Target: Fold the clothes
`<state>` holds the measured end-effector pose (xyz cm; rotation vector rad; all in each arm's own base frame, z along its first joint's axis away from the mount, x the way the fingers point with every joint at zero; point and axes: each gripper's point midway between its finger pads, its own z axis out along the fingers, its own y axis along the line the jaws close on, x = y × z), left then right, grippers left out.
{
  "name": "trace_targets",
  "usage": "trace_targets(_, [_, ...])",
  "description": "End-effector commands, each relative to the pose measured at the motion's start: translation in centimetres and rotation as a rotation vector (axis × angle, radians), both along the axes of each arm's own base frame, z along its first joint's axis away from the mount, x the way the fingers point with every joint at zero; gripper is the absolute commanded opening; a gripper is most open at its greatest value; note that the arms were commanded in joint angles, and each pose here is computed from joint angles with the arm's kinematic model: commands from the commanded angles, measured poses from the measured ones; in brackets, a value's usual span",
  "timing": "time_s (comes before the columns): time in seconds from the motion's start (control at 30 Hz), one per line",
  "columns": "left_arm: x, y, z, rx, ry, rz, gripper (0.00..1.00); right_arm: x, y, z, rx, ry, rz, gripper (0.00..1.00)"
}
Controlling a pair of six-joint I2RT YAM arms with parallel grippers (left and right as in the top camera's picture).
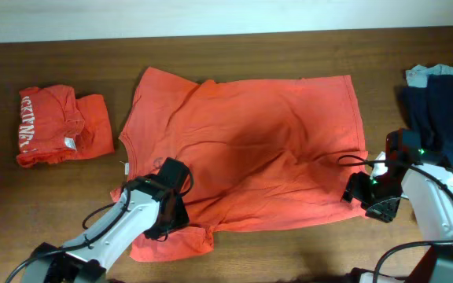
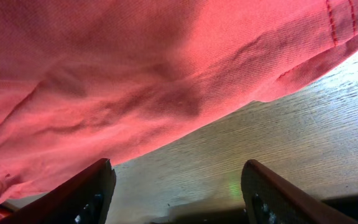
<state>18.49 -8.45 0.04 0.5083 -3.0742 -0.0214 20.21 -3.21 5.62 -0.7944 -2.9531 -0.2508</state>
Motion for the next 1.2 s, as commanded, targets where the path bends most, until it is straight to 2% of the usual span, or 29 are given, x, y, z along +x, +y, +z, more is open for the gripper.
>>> trace_targets(0.0, [0.1, 0.4, 0.0, 0.023, -0.012, -0.014, 0.23, 0.1, 0.3, 0.1, 0.009, -0.016, 0.015, 0.69])
trace_targets(0.2, [-0.1, 0.4, 0.0, 0.025, -0.002, -0.015, 0.01, 0.2, 0.3, 0.1, 0.007, -0.022, 0.015, 0.69])
trace_targets(0.37, [0.4, 0.2, 1.8, 0.031, 0.013, -0.014, 0.01, 0.3, 0.2, 0.1, 0.005, -0.025, 0.015, 0.69])
trace_targets(0.57, [3.8, -0.2, 5.6, 0.061, -0.077, -0.055, 0.01, 0.1, 0.2, -1.2, -0.004, -0.029, 0.015, 0.69])
trace_targets(0.7, [4.2, 0.6, 5.7, 0.101, -0.096, -0.052, 0.01, -1.2, -1.8, -2.9, -0.131, 0.015, -0.014, 0.69])
trace_targets(0.9, [4.9, 2.7, 5.8, 0.128, -0.101, 0.023, 0.01, -1.6, -3.9, -2.9, -0.252, 0.042, -0.059, 0.69])
trace_targets(1.17, [5.4, 4.7, 5.7, 0.123, -0.097, 0.115, 0.01, -1.1, -3.4, -3.4, -0.226, 0.014, -0.078, 0.61])
